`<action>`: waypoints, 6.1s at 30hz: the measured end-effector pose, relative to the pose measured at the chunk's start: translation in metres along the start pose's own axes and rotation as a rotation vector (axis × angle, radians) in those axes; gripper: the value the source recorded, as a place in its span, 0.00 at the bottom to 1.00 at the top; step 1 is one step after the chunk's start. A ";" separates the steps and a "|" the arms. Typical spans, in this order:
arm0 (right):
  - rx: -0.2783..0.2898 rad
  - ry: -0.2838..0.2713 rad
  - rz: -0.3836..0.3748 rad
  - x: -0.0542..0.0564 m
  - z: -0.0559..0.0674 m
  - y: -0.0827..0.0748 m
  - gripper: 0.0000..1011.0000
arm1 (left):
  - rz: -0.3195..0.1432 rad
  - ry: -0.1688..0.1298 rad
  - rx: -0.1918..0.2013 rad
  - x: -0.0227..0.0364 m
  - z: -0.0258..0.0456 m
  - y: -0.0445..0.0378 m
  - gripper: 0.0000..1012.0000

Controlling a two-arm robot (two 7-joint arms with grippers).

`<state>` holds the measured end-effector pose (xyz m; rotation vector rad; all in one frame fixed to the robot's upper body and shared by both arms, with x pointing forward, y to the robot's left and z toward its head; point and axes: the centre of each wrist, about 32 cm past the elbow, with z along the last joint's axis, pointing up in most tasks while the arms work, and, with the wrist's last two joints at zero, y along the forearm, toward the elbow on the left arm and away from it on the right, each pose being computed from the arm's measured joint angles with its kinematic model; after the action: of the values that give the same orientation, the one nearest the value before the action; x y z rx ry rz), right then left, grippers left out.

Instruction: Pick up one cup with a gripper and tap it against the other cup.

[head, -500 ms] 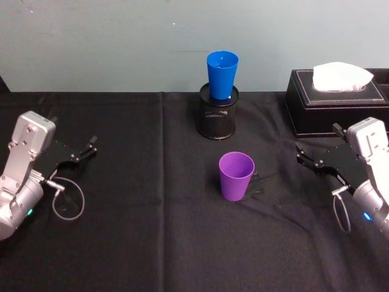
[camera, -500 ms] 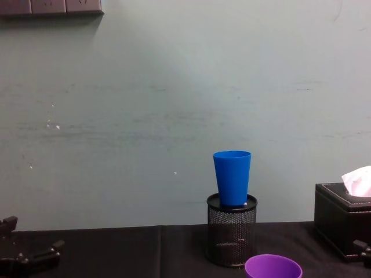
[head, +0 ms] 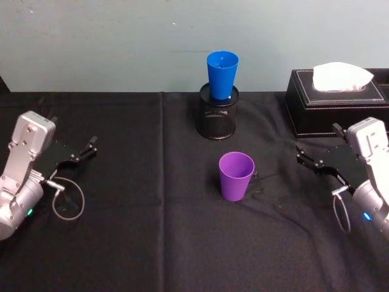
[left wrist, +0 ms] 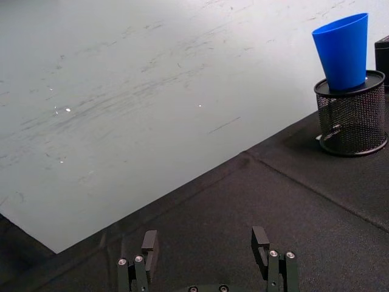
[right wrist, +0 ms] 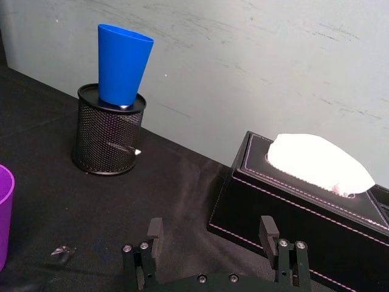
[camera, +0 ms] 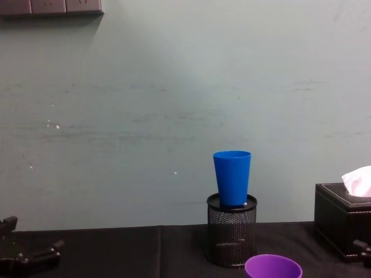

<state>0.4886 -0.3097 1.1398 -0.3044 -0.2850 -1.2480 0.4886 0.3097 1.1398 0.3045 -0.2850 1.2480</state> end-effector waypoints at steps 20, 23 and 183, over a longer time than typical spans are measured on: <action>0.000 0.000 0.000 0.000 0.000 0.000 0.99 | 0.000 0.000 0.000 0.0000 0.0000 0.0000 0.99; 0.000 0.000 0.000 0.000 0.000 0.000 0.99 | 0.000 0.000 0.000 0.0000 0.0000 0.0000 0.99; 0.137 0.288 0.499 -0.016 0.112 0.023 0.73 | 0.000 0.000 0.000 0.0000 0.0000 0.0000 0.99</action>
<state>0.5008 -0.2469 1.2359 -0.0656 -0.0386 -0.7608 0.4886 0.3097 1.1398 0.3045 -0.2849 1.2479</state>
